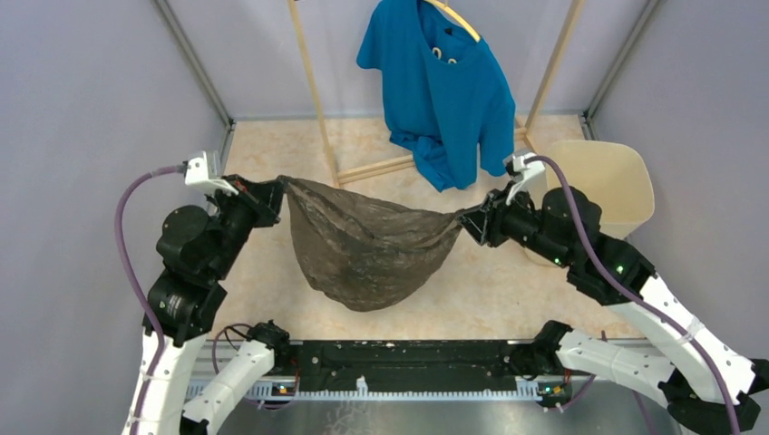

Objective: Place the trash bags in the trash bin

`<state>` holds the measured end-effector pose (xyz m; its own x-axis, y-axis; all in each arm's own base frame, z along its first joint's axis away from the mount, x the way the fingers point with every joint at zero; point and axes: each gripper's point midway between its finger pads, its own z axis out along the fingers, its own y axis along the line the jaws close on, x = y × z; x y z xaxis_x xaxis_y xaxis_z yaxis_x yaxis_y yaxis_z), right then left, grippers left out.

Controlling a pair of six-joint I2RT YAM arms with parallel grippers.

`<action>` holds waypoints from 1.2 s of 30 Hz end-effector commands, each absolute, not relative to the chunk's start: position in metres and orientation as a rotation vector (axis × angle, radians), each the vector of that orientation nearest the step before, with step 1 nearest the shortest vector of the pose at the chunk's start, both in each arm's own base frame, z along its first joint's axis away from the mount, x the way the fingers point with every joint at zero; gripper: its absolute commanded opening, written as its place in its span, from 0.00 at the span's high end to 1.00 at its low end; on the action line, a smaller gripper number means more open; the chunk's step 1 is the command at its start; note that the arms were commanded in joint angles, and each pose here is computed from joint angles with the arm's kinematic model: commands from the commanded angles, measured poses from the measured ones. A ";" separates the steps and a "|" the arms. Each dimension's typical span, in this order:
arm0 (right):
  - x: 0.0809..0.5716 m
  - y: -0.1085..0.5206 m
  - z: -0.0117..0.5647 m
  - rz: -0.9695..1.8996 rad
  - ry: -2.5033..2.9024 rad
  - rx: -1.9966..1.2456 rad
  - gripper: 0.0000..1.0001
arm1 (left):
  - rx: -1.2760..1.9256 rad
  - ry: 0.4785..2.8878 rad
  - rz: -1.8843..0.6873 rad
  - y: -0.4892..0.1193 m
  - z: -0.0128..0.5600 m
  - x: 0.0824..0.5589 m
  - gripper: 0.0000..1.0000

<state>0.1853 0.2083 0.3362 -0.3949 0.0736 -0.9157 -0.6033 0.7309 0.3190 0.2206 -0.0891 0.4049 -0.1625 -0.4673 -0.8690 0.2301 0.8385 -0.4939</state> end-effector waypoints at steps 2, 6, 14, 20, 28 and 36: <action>0.206 0.182 0.373 0.591 1.803 -0.339 0.52 | -0.110 1.617 -0.471 -0.079 0.395 0.234 1.00; 0.215 0.132 0.388 0.326 1.823 -0.241 0.34 | -0.085 1.630 -0.451 -0.079 0.371 0.233 1.00; 0.224 0.040 0.376 -0.258 1.880 -0.001 0.16 | -0.010 1.639 -0.403 -0.077 0.353 0.230 1.00; 0.252 0.026 0.351 -0.381 1.931 0.083 0.11 | 0.031 1.624 -0.405 -0.077 0.358 0.221 1.00; 0.291 0.040 0.296 -0.271 2.163 0.085 0.14 | -0.009 1.623 -0.419 -0.069 0.355 0.200 1.00; 0.283 0.032 0.267 -0.363 2.252 0.064 0.45 | -0.026 1.588 -0.448 -0.067 0.367 0.191 1.00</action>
<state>0.2914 0.0379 0.2676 -0.6456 -0.0833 -0.7591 0.1575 0.9581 -0.2391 0.1969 -0.0704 0.3537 -0.1131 -0.2669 -0.9571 0.2511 0.9243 -0.2874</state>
